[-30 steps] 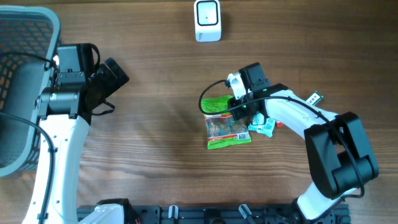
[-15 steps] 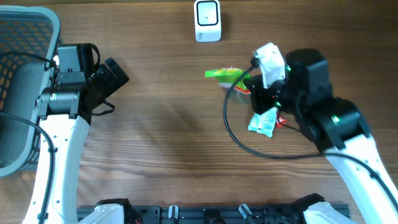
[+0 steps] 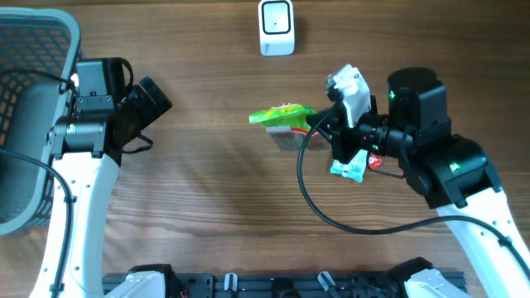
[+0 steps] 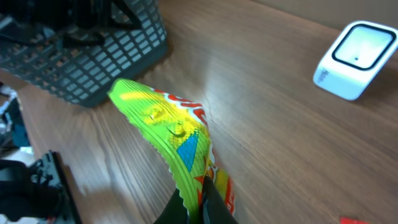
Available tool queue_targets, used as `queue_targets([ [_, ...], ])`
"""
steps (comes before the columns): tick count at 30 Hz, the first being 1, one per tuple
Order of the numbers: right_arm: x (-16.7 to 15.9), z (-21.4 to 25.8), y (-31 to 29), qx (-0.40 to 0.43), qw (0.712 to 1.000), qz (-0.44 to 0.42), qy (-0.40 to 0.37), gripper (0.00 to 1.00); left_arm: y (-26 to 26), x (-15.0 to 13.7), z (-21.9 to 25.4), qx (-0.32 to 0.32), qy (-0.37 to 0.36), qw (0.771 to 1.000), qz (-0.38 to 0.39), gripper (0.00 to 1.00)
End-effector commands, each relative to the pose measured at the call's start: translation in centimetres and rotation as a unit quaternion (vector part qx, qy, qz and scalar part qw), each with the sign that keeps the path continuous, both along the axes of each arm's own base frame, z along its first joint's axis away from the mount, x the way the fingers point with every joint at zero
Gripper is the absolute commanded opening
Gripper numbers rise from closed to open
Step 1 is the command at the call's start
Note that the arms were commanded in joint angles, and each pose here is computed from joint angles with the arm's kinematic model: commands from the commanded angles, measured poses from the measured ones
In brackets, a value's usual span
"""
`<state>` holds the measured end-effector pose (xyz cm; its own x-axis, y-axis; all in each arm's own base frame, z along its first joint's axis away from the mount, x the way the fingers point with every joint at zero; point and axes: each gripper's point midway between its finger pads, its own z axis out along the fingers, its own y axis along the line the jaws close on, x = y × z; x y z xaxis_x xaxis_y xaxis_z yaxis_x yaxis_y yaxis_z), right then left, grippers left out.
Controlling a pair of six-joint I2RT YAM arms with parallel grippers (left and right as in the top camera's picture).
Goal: Scan the item barcode
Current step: 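Lift the candy bag with the right gripper and hold it at the white scanner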
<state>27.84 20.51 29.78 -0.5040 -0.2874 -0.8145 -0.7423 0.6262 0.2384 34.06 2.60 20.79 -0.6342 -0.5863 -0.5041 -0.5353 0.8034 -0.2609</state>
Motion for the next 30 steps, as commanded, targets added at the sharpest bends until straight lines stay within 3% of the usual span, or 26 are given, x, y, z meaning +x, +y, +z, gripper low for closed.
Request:
queue_targets([
  [1,1.7,4.3,1.5,0.028,0.999,0.02,-0.013,0.04,0.5,0.2,0.2,0.01,-0.002,1.0,0.004,1.0],
  [7,6.7,11.1,3.5,0.018,0.999,0.025,-0.01,0.04,0.5,0.2,0.2,0.01,-0.002,1.0,0.004,1.0],
  [11,10.0,12.2,4.5,0.002,0.999,0.028,-0.022,0.04,0.5,0.2,0.2,0.01,-0.002,1.0,0.004,1.0],
  [21,20.2,3.8,8.9,-0.026,0.994,0.071,-0.075,0.04,0.5,0.2,0.2,0.01,-0.002,1.0,0.004,1.0],
  [30,29.8,-2.1,12.2,-0.072,0.948,0.118,-0.286,0.04,0.5,0.2,0.2,0.01,-0.002,1.0,0.004,1.0],
])
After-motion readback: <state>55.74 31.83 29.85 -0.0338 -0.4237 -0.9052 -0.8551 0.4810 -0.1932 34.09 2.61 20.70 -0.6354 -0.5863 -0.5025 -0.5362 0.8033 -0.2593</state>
